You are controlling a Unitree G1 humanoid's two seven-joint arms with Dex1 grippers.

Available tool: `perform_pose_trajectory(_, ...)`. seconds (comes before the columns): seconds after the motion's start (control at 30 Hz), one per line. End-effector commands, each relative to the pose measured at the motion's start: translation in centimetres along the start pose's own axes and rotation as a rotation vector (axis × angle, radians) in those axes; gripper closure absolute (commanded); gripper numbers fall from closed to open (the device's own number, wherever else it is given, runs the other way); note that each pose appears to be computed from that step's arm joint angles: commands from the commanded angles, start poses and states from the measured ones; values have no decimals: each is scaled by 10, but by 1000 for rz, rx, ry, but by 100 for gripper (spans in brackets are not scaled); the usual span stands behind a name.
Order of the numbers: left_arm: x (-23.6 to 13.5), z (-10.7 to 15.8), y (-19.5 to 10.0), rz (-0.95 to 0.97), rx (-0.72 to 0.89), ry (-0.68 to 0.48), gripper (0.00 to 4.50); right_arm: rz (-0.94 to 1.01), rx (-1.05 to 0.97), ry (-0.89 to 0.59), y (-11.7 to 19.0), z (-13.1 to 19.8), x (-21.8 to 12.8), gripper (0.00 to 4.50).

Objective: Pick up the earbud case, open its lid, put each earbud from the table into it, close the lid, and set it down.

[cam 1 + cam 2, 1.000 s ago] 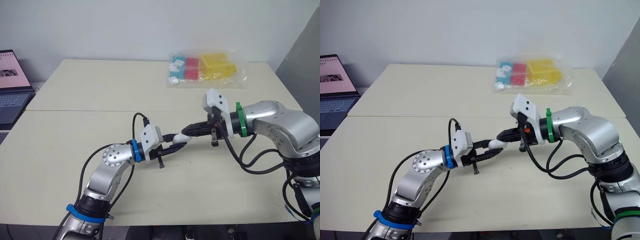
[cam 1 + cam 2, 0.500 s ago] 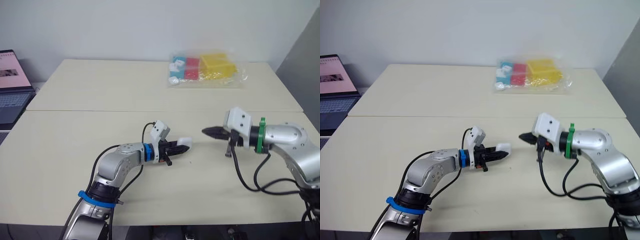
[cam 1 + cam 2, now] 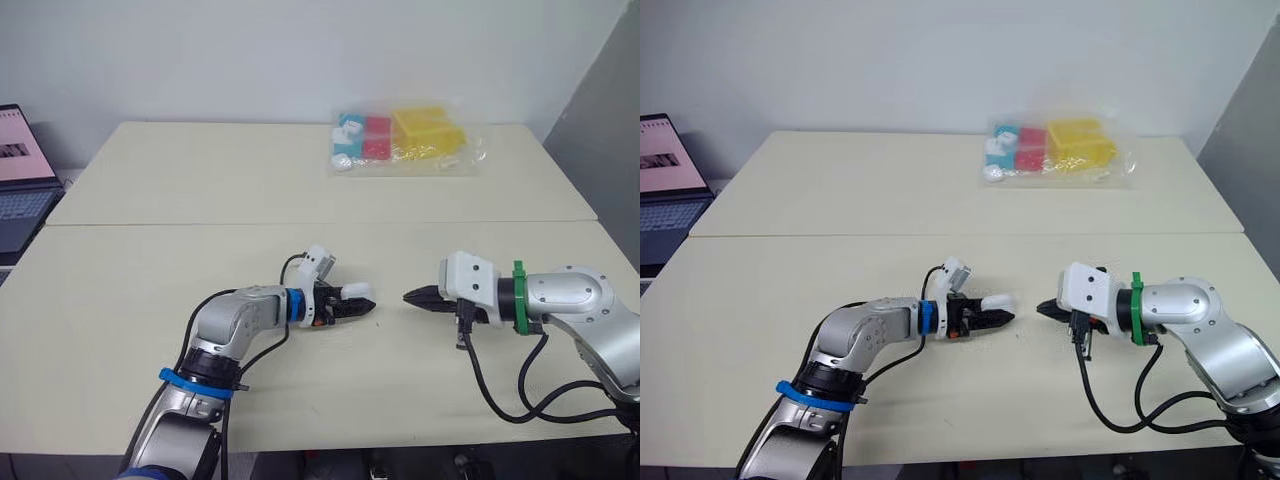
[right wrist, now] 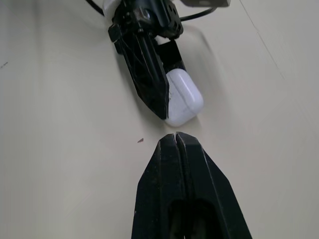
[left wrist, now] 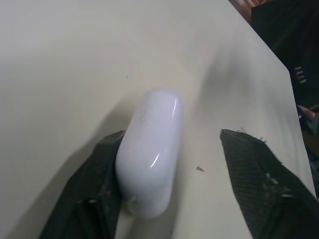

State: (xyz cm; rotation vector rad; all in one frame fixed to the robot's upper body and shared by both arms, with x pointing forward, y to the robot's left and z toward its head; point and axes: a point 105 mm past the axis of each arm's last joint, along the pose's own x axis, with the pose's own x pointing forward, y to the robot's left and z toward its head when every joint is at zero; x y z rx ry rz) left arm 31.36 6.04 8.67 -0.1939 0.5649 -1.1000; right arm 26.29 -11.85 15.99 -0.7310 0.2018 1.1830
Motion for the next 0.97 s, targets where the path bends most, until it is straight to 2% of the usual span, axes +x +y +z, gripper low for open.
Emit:
perform_pose_trajectory(0.03,-27,-6,9,62,49,30,17,-8,-29,-51,-4,18,-9,450)
perform_pose_trajectory(0.07,-33,-7,10,72,81,32,3,2,-43,-58,-4,20,-9,450)
perform_pose_trajectory(0.2,-56,-9,11,102,271,38,3,-24,-56,-77,-10,23,-11,450)
perform_pose_trajectory(0.27,-80,2,6,134,438,-14,0,-15,-61,-68,-12,22,-14,414)
perform_pose_trajectory(0.43,-127,17,-9,201,578,-97,0,25,-67,-52,-14,21,-23,247)
perform_pose_trajectory(0.57,-145,4,-22,203,591,-53,0,39,-80,-20,-16,13,-30,105)
perform_pose_trajectory(0.67,-160,-12,-20,302,605,49,0,32,-121,20,-19,1,-40,2)
perform_pose_trajectory(0.8,-169,-18,-22,347,633,70,0,64,-125,37,-16,-10,-49,2)
perform_pose_trajectory(0.97,-169,-14,-22,359,619,28,0,70,-127,36,-17,-17,-46,2)
